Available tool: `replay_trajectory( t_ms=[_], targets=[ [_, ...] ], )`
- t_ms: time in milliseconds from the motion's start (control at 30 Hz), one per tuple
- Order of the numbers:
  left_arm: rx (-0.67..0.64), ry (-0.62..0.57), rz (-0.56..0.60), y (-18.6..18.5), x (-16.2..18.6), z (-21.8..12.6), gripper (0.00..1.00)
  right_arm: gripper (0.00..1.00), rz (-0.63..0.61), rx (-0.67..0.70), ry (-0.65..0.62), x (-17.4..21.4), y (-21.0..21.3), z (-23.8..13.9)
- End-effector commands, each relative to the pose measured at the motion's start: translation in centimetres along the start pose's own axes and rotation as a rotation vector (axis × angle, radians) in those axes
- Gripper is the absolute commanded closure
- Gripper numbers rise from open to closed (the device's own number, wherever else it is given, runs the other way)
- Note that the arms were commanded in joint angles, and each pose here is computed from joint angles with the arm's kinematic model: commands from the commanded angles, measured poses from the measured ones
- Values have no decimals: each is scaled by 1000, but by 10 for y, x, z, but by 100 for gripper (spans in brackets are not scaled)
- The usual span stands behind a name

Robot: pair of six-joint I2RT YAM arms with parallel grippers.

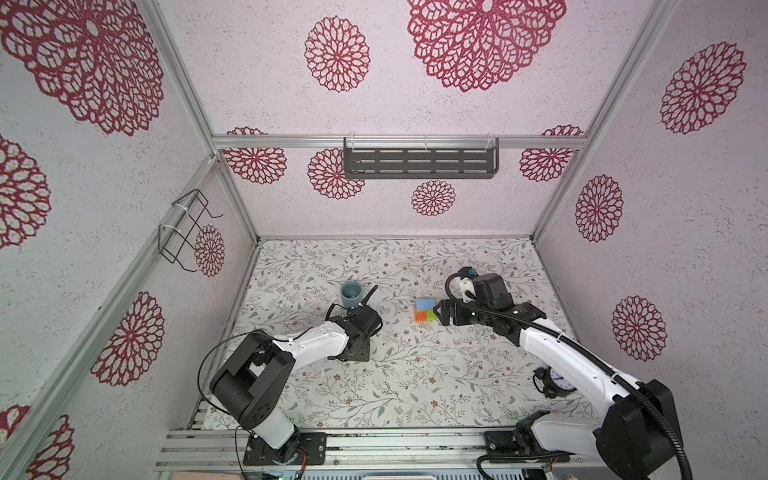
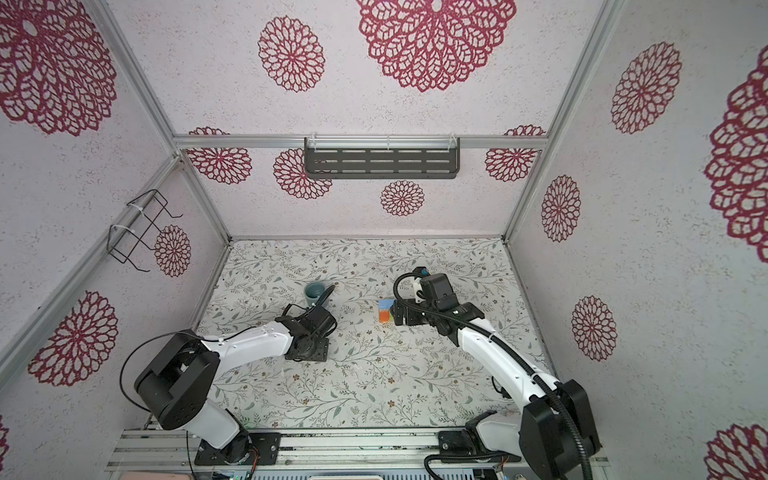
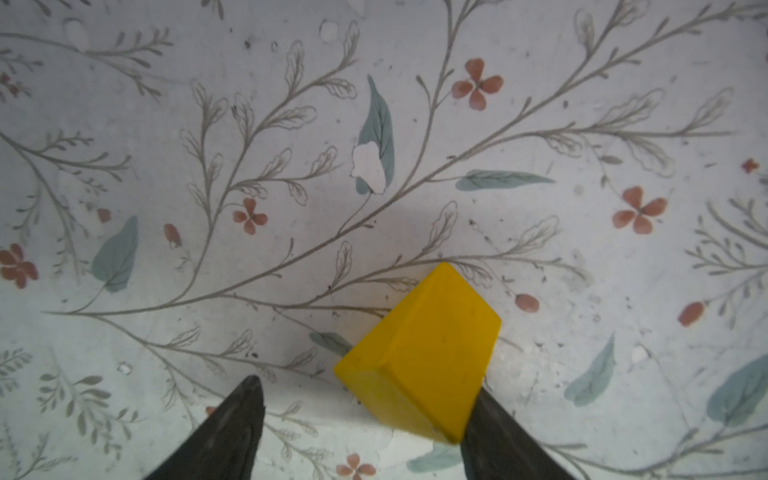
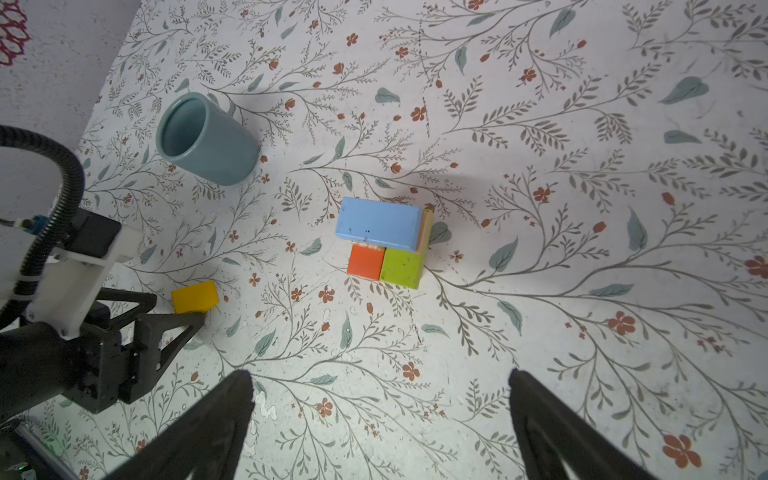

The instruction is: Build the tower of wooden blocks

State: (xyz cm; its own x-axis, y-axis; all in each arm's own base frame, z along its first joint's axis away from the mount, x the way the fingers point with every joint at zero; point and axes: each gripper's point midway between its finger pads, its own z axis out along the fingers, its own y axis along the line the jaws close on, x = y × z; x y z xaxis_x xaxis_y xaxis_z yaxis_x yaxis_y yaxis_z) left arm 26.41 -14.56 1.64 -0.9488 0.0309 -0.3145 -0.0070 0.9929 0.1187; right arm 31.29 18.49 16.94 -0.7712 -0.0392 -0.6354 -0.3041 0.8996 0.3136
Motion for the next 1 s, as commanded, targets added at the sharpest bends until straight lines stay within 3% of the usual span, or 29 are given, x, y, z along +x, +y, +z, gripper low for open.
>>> replay_trajectory(
  t_ms=[0,333,667,967],
  targets=[
    [34,-18,-13,-6,-13,1,30,1,-27,-11,-34,-16,4,-5],
    [53,-17,-13,-11,-26,7,46,1,-24,-9,-35,-25,4,-7],
    [85,-14,-22,-11,-26,3,74,1,-19,-9,-36,-29,7,-12],
    [137,-42,-30,-12,-39,-42,79,1,14,-32,-32,-30,11,-14]
  ],
)
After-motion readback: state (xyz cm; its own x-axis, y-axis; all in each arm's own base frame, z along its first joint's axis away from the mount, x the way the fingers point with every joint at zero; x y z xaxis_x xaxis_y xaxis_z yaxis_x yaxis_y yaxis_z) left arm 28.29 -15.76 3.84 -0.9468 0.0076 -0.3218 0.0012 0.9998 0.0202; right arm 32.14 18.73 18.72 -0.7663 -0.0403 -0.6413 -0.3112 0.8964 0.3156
